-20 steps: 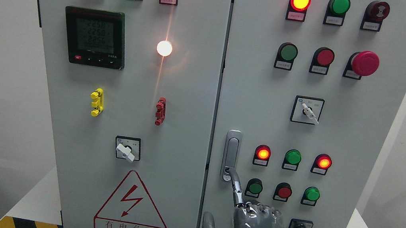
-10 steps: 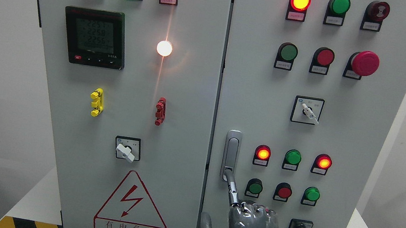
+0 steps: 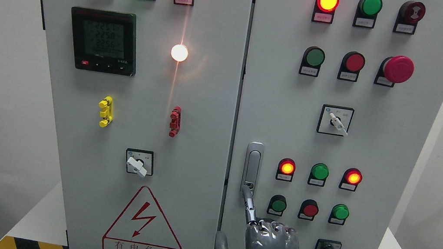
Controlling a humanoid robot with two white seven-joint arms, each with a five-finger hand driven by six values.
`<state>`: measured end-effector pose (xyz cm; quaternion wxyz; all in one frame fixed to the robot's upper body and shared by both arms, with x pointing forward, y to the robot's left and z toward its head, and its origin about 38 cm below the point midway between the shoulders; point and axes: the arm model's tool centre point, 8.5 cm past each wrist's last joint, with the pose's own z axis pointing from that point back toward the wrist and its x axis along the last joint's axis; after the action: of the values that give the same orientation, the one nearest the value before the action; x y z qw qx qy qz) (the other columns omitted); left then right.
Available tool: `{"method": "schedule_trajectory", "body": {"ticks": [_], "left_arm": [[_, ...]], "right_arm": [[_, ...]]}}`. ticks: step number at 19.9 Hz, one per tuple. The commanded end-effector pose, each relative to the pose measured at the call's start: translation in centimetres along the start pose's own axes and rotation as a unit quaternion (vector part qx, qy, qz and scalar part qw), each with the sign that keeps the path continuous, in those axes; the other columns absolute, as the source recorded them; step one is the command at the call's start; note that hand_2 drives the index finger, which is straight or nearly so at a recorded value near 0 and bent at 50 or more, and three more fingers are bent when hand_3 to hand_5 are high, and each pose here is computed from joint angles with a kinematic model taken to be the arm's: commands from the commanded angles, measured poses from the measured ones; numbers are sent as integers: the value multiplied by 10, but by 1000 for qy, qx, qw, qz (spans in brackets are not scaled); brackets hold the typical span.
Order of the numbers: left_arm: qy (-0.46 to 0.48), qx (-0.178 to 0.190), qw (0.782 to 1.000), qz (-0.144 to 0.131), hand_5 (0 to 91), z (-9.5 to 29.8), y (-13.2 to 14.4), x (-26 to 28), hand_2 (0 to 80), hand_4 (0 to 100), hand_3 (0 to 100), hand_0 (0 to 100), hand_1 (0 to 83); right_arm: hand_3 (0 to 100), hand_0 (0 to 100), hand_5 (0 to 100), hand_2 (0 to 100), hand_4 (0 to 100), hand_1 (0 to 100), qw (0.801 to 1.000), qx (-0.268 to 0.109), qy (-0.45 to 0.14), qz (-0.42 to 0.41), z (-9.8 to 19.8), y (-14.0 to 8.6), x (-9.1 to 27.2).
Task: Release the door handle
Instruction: 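Move the right hand up beside the silver lever handle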
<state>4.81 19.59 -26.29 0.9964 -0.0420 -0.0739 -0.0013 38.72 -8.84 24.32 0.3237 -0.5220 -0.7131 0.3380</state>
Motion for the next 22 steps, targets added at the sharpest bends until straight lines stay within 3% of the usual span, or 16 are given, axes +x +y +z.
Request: {"method": "schedule_trajectory", "body": {"ticks": [1, 22], "left_arm": [[0, 0, 1000, 0, 0, 0, 0, 0, 0, 0, 0, 120, 556], [0, 0, 1000, 0, 0, 0, 0, 0, 0, 0, 0, 120, 556]], "right_arm": [[1000, 404, 1000, 0, 1000, 350, 1000, 10, 1, 3, -4, 8, 2], [1000, 406, 1000, 6, 1000, 348, 1000, 15, 16, 11, -8, 13, -5]]}}
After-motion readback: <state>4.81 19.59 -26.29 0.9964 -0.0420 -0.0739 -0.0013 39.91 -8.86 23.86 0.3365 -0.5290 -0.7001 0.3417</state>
